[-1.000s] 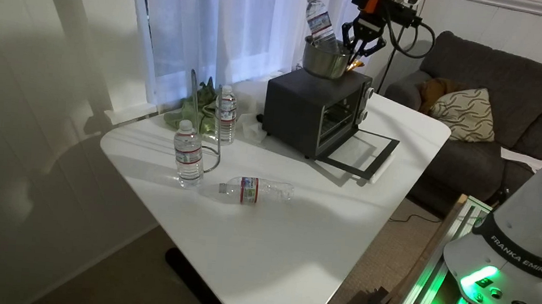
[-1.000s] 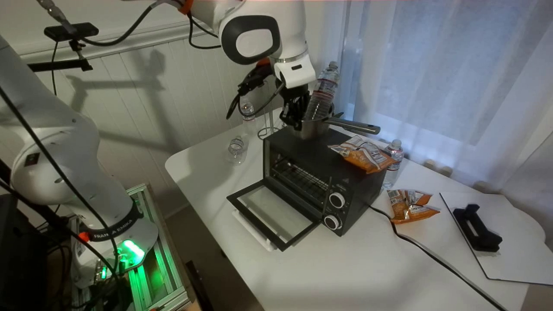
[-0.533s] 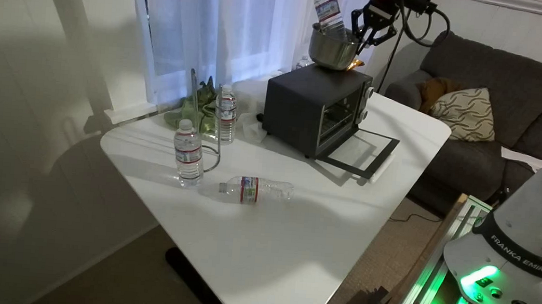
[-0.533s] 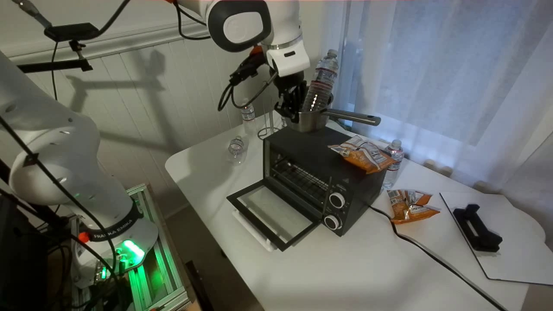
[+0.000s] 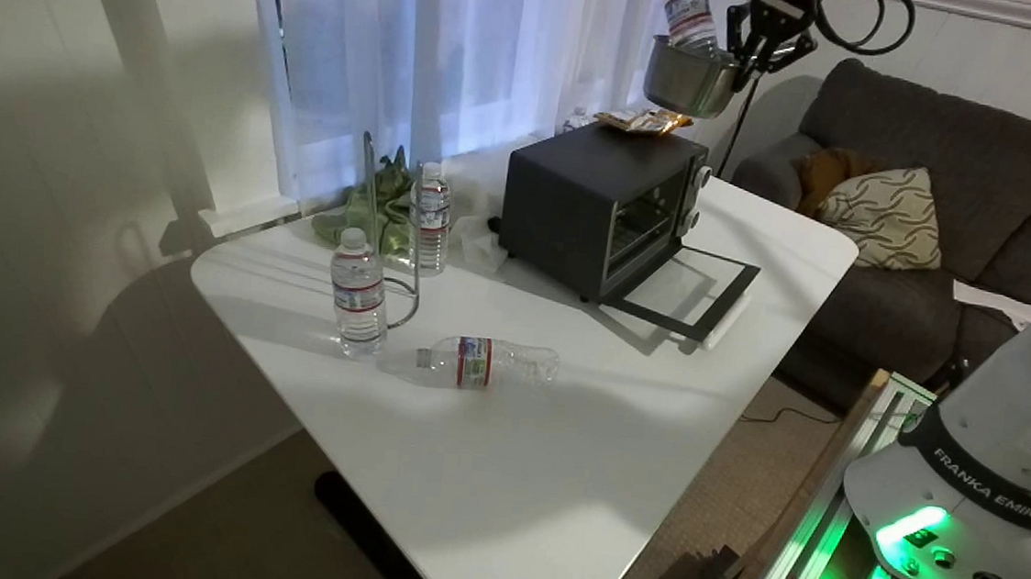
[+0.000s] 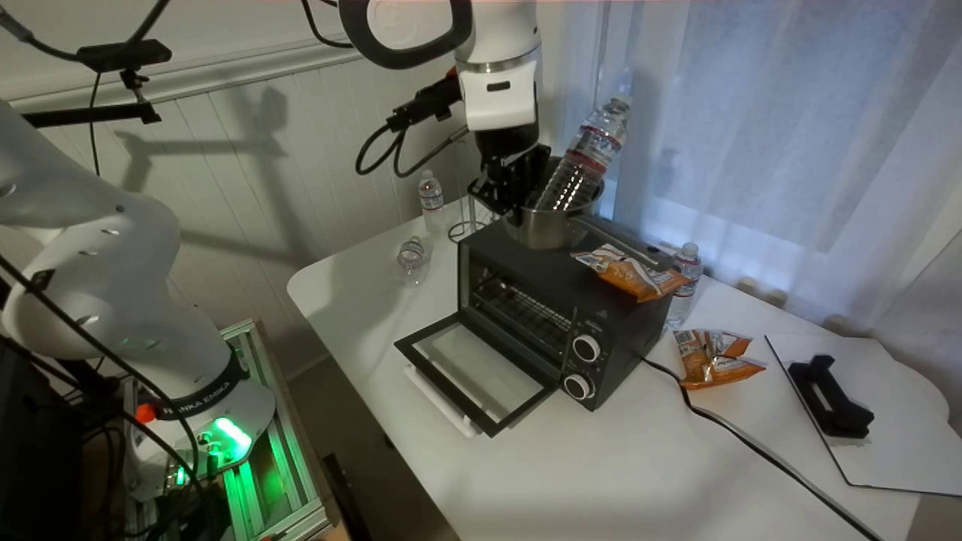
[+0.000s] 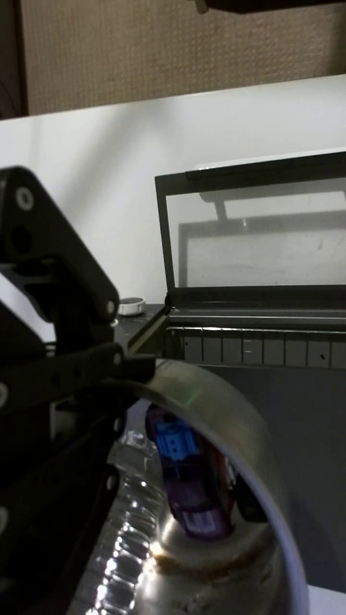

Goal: Move the pot from atop the oven to the table

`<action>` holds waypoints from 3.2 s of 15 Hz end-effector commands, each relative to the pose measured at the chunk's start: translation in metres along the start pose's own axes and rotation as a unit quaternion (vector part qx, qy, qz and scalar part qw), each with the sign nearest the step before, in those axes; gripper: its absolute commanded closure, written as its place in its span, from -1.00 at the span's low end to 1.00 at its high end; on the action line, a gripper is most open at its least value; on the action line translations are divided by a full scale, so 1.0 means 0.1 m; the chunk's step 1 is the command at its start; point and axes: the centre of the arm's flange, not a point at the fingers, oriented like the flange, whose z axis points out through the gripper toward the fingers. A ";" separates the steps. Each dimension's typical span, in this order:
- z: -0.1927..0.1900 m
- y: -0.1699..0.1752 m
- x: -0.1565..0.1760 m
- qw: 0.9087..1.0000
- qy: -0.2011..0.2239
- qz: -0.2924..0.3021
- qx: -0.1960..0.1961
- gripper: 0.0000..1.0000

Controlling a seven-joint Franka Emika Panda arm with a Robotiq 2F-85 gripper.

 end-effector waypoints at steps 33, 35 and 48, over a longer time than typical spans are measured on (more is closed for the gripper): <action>1.96 0.68 1.77 0.962 0.119 0.246 -0.002 0.97; 2.09 0.73 1.79 0.963 0.110 0.244 -0.006 0.97; 2.55 0.92 1.96 0.964 0.073 0.256 -0.013 0.32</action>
